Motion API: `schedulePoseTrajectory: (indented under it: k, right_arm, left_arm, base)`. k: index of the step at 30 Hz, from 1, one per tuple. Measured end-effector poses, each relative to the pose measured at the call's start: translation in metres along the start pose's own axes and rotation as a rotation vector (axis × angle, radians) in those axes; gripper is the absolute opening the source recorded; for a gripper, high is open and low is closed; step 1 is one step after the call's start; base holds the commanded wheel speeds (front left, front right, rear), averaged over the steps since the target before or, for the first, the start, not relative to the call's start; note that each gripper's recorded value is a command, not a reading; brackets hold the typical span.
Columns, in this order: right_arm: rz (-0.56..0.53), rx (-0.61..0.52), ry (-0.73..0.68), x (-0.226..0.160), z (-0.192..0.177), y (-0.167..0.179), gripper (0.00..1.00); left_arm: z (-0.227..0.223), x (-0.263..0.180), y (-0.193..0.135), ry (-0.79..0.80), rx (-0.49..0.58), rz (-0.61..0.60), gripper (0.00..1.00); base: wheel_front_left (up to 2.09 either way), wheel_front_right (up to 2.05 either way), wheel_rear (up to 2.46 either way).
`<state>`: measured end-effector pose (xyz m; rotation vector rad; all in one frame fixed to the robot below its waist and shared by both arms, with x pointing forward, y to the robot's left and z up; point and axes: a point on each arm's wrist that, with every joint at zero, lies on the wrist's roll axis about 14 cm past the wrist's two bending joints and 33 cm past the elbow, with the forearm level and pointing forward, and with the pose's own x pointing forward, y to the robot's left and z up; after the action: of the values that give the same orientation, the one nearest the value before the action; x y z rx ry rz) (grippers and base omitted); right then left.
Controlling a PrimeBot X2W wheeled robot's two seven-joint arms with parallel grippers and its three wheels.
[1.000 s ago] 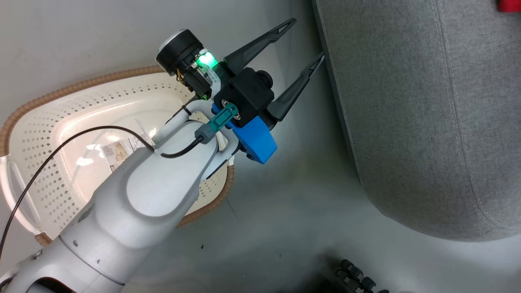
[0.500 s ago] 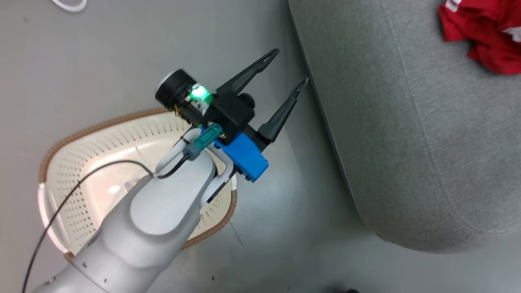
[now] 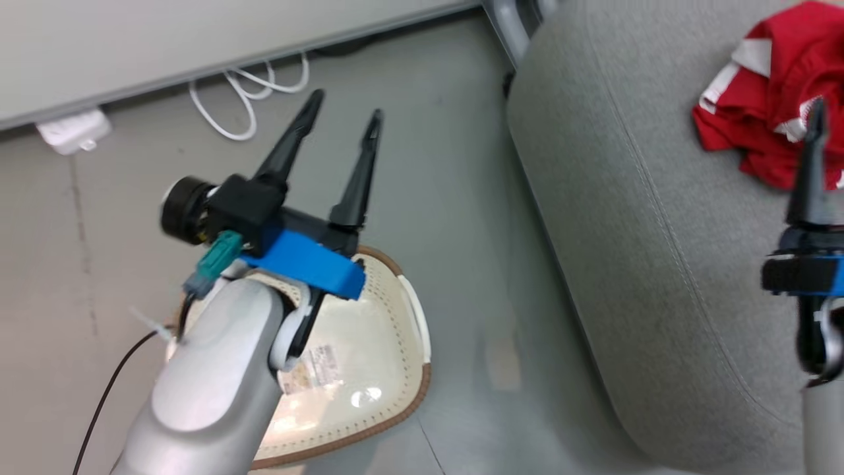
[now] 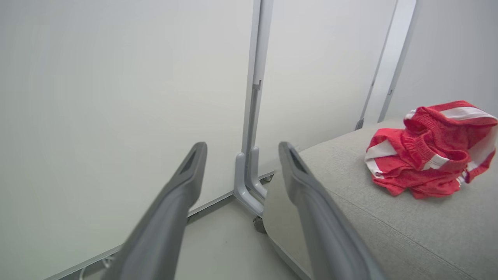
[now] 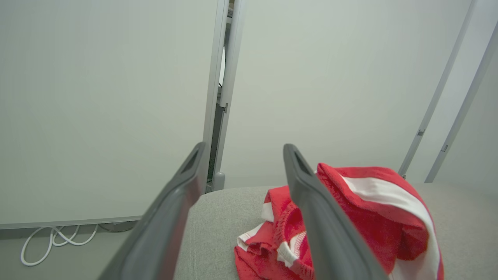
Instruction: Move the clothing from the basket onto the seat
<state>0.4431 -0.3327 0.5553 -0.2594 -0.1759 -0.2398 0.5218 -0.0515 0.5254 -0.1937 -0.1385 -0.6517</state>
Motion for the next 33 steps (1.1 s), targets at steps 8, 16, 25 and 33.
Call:
schedulePoseTrajectory:
  k: [8, 16, 25, 33]
  right_arm:
    - [0.193, 0.114, -0.095, -0.001, 0.036, 0.077, 1.00]
    - [0.308, 0.220, -0.102, -0.026, 0.050, 0.126, 1.00]
    - [0.352, 0.298, -0.024, -0.063, 0.037, 0.150, 1.00]
    - [0.334, 0.334, 0.043, -0.085, 0.020, 0.148, 1.00]
  left_arm:
    - [0.033, -0.063, 0.058, -0.034, 0.051, 0.247, 1.00]
    - [0.053, -0.135, 0.089, -0.051, 0.079, 0.440, 1.00]
    - [0.061, -0.192, 0.087, -0.048, 0.102, 0.516, 1.00]
    - [0.054, -0.220, 0.079, -0.020, 0.094, 0.534, 1.00]
  base:
    - [0.00, 0.00, 0.00]
    - [0.00, 0.00, 0.00]
    - [0.00, 0.00, 0.00]
    - [0.00, 0.00, 0.00]
